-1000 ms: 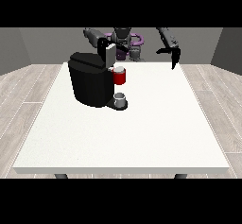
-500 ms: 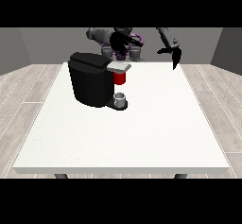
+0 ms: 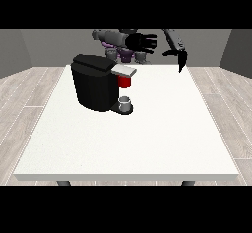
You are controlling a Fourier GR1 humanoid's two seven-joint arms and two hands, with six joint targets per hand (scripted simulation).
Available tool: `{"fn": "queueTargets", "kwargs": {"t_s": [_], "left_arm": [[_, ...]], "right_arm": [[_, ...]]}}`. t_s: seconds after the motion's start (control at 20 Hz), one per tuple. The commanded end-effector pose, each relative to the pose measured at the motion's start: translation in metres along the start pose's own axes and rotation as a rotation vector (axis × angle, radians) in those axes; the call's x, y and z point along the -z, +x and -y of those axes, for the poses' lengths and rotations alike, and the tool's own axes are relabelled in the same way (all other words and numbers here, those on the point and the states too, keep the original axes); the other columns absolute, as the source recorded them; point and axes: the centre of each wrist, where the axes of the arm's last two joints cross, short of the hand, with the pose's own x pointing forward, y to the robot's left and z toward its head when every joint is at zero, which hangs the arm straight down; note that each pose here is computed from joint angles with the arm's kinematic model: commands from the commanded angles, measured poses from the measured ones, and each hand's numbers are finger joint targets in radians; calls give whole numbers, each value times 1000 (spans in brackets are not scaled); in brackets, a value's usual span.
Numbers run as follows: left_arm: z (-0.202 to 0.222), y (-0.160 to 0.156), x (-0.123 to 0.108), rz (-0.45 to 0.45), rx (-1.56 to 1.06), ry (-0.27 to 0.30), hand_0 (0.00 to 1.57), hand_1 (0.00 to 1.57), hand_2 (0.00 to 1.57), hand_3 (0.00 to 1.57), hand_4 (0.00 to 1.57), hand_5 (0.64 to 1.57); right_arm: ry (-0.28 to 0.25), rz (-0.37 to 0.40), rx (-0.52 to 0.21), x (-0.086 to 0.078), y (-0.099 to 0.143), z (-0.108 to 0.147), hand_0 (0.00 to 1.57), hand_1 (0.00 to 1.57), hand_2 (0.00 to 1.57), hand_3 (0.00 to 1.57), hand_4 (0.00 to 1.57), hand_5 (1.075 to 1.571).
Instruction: Insert the coffee pod into the coffee machine and close the lid
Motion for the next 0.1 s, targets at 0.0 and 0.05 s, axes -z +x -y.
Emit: {"fn": "queueTargets", "kwargs": {"t_s": [0.0, 0.05], "left_arm": [[17, -11, -11, -23, -22, 11, 0, 0, 0, 0, 168, 1571], [14, -15, -13, 12, -2, 22, 0, 0, 0, 0, 168, 1571]], "right_arm": [[137, 42, 70, -32, -18, -28, 0, 0, 0, 0, 514, 1571], [148, 53, 158, -52, -18, -39, 0, 0, 0, 0, 461, 1571]]}}
